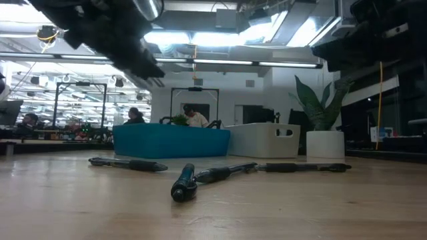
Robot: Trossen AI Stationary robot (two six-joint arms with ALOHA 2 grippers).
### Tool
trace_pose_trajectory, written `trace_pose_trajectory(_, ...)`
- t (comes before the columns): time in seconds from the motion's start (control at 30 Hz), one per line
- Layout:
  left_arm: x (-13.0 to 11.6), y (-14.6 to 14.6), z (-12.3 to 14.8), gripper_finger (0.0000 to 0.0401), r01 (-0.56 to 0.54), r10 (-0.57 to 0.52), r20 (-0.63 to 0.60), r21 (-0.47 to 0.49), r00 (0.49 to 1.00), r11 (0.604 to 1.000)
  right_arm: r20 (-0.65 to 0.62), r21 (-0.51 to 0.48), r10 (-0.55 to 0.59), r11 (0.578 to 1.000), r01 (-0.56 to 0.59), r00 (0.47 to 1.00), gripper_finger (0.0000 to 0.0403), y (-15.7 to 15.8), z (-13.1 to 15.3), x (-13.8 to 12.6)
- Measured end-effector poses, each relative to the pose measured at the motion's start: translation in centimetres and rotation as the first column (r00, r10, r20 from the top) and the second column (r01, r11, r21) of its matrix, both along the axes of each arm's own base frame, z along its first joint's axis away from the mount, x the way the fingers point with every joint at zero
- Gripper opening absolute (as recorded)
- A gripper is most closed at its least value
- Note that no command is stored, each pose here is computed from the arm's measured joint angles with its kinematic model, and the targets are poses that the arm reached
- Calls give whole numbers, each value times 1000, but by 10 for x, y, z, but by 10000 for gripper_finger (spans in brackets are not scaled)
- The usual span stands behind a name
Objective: Sort pens & pencils
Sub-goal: Put the black pen into the gray bin
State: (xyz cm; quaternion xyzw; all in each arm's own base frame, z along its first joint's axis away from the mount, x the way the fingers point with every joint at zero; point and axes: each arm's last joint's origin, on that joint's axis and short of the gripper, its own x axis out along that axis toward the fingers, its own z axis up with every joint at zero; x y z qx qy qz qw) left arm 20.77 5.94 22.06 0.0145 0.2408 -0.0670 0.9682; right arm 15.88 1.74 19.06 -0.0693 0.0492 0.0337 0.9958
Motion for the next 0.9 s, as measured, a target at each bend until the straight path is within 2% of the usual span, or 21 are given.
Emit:
trace_pose_trajectory(0.2, 1, -24, -10, 67, 87, -87, -15, -33, 996, 996, -41, 92, -14, 996, 18, 999, 23, 1, 19, 6)
trace_pose_trajectory(0.33, 4, -33, -6, 67, 115, -114, 24, -49, 993, 992, -155, 124, -96, 986, 116, 983, 58, 0, 34, 14)
trace_pose_trajectory(0.5, 9, -45, 1, 67, 157, -152, 104, -39, 983, 987, -327, 136, -112, 977, 164, 938, 111, 2, 43, 34)
trace_pose_trajectory(0.67, 12, -59, 3, 67, 87, -91, 116, 35, 989, 996, -481, 110, -65, 985, 133, 874, 144, 11, 46, 59)
trace_pose_trajectory(0.77, 12, -69, 3, 66, 60, -68, 113, 70, 991, 996, -569, 130, -7, 987, 98, 822, 149, 19, 46, 73)
trace_pose_trajectory(0.9, 11, -81, -1, 66, 54, -70, 163, 102, 984, 993, -675, 145, 0, 981, 133, 738, 148, 29, 38, 88)
